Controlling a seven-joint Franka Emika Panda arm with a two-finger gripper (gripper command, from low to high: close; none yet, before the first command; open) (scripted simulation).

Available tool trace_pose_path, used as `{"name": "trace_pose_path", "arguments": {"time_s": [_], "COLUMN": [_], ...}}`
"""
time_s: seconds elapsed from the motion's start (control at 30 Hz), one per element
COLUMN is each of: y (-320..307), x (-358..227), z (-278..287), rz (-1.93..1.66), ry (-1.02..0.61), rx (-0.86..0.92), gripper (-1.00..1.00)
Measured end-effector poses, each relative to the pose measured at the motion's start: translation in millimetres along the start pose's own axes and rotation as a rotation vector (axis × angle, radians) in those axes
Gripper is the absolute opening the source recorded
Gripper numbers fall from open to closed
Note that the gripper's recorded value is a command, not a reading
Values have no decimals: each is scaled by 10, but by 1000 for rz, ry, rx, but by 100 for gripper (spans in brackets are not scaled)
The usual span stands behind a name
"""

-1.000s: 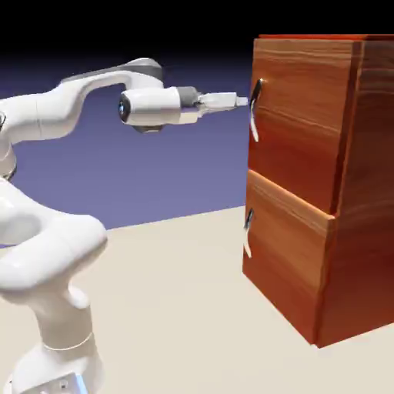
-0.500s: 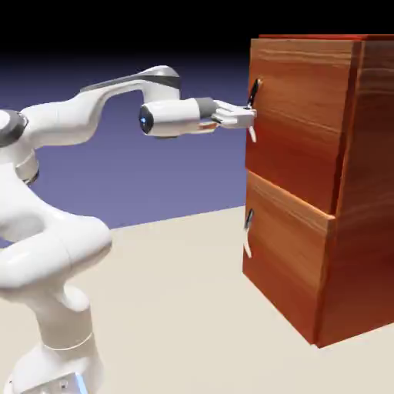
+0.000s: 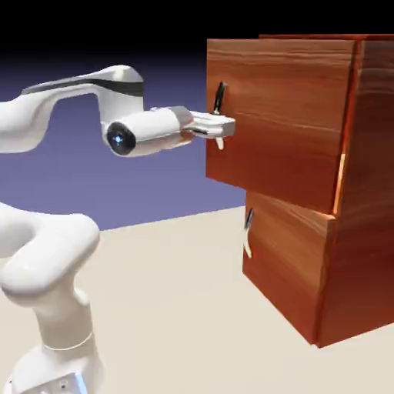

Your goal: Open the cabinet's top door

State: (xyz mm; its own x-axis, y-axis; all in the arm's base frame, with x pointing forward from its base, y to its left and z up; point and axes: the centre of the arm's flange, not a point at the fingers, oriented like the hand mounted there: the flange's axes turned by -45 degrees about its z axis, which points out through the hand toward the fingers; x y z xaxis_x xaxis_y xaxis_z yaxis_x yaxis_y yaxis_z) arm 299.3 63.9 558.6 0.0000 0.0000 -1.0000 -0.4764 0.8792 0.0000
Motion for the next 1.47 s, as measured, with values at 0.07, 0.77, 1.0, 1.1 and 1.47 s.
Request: {"name": "trace_pose_path", "arguments": {"time_s": [0.07, 0.77, 1.0, 1.1, 1.47], "y": [-72, -1150, -1722, -1968, -2682], "x": [0, 0, 0, 0, 0], "z": [-140, -1326, -1635, -1728, -1881], "rz": [0, 0, 0, 0, 0], "ry": [0, 0, 0, 0, 0], "rx": [-47, -529, -723, -801, -1020], "gripper": [-100, -100, -100, -100, 100]}}
